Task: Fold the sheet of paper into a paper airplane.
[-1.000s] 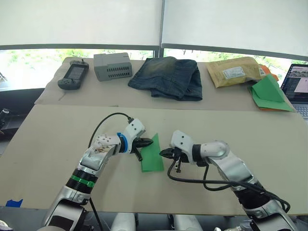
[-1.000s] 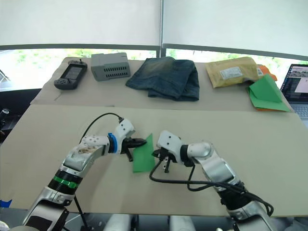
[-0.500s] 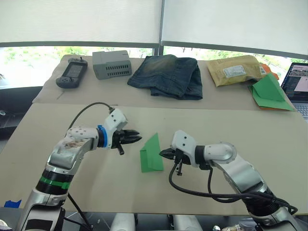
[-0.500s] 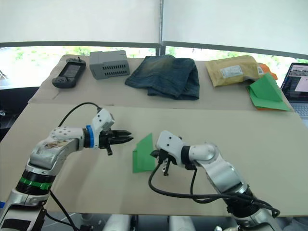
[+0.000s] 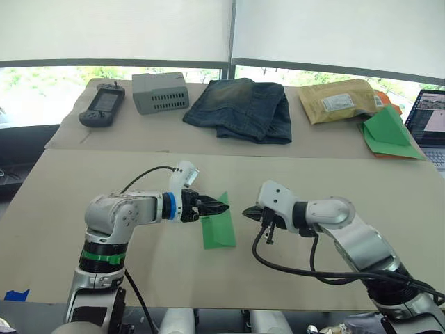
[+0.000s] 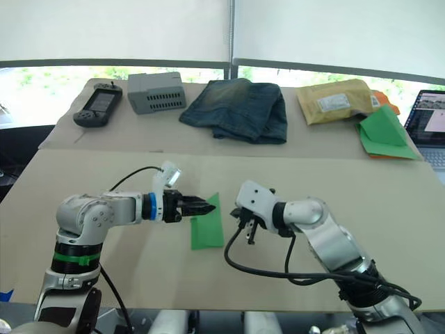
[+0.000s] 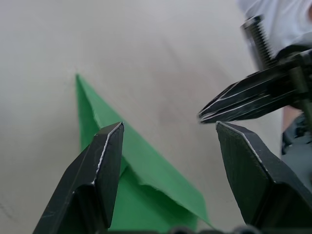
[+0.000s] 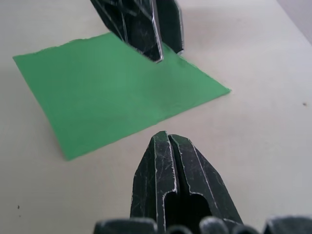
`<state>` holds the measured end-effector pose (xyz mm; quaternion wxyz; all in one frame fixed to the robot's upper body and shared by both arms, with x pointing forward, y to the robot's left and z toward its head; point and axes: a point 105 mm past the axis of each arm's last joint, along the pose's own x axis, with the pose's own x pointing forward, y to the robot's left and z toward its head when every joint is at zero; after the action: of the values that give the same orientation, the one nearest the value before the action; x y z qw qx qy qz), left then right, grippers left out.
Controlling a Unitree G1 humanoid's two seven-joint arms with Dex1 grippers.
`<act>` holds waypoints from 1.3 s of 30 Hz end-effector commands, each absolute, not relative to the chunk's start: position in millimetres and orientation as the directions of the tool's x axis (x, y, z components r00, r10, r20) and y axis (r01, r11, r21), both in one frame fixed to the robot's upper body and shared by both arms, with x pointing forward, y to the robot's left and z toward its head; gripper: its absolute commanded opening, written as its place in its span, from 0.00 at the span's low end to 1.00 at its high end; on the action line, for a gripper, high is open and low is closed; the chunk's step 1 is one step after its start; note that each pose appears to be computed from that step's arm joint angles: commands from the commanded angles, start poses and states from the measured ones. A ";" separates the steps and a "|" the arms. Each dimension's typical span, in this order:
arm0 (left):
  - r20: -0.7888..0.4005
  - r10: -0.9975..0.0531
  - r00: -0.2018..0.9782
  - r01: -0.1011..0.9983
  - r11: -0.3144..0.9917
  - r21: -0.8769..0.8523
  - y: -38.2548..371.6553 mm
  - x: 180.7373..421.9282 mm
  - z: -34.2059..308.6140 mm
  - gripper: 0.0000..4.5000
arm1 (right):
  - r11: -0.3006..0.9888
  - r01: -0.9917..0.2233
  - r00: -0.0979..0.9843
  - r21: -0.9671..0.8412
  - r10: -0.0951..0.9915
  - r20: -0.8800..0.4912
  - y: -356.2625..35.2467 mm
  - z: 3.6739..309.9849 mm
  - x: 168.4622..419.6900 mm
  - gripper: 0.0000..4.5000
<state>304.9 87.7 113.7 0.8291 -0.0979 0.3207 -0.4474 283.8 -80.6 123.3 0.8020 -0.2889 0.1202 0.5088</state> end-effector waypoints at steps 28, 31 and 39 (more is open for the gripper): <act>-0.464 -0.799 0.381 0.608 0.595 -0.525 79.0 308.9 112.3 0.38 | 0.370 -0.836 0.529 -0.406 0.739 -0.416 -82.7 140.0 291.8 0.00; -0.489 -0.790 0.370 0.621 0.602 -0.502 78.2 306.5 104.2 0.17 | 0.359 -0.831 0.533 -0.424 0.729 -0.429 -84.2 138.8 291.8 0.00; -0.432 -0.785 0.445 0.520 0.619 -0.589 78.9 320.6 104.7 0.00 | 0.401 -0.794 0.586 -0.458 0.706 -0.398 -91.1 149.0 299.9 0.00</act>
<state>312.4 76.4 93.8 0.8164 -0.1751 0.3732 -0.4044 294.1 -87.2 130.1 0.8252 -0.2977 0.1049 0.4684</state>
